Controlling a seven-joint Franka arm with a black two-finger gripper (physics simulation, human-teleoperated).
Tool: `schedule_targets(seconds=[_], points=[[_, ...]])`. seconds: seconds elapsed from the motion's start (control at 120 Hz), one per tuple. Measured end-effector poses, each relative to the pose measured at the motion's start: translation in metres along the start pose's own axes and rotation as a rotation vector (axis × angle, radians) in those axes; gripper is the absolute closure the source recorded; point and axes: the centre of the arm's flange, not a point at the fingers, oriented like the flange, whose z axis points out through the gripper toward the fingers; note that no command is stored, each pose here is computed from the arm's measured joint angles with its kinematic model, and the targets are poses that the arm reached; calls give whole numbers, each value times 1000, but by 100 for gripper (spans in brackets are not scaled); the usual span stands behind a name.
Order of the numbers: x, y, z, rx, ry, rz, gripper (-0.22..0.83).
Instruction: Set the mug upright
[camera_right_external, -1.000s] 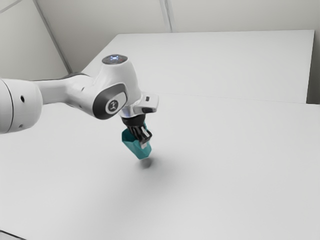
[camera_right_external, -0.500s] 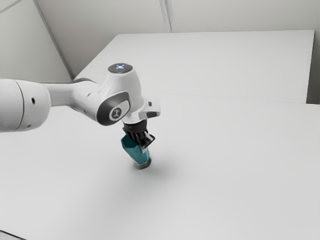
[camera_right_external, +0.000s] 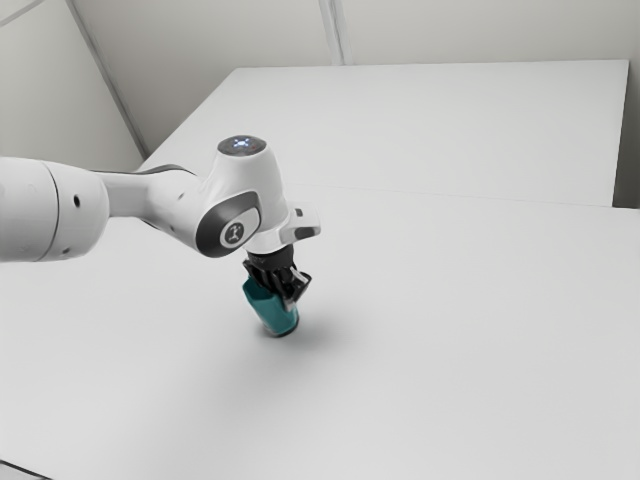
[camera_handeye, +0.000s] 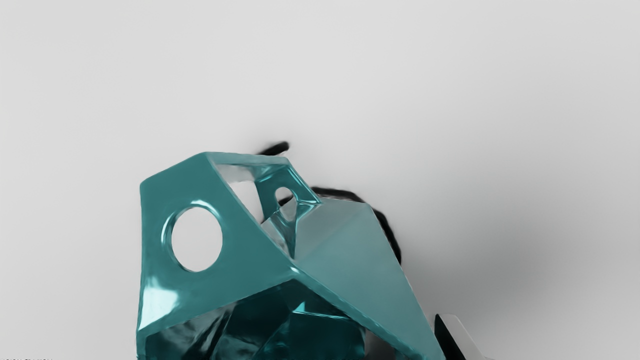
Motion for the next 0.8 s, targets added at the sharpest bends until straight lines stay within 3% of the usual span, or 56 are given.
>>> schedule_targets(seconds=[0.142, 0.292, 0.5, 0.617, 0.8], points=[[0, 0, -5, 1, 11, -18, 33], [-3, 0, -29, 17, 52, -31, 16], [-8, 3, -75, 38, 89, -48, 6], [15, 2, -149, 30, 150, -68, 4], [31, -1, -252, -27, 172, -102, 2]])
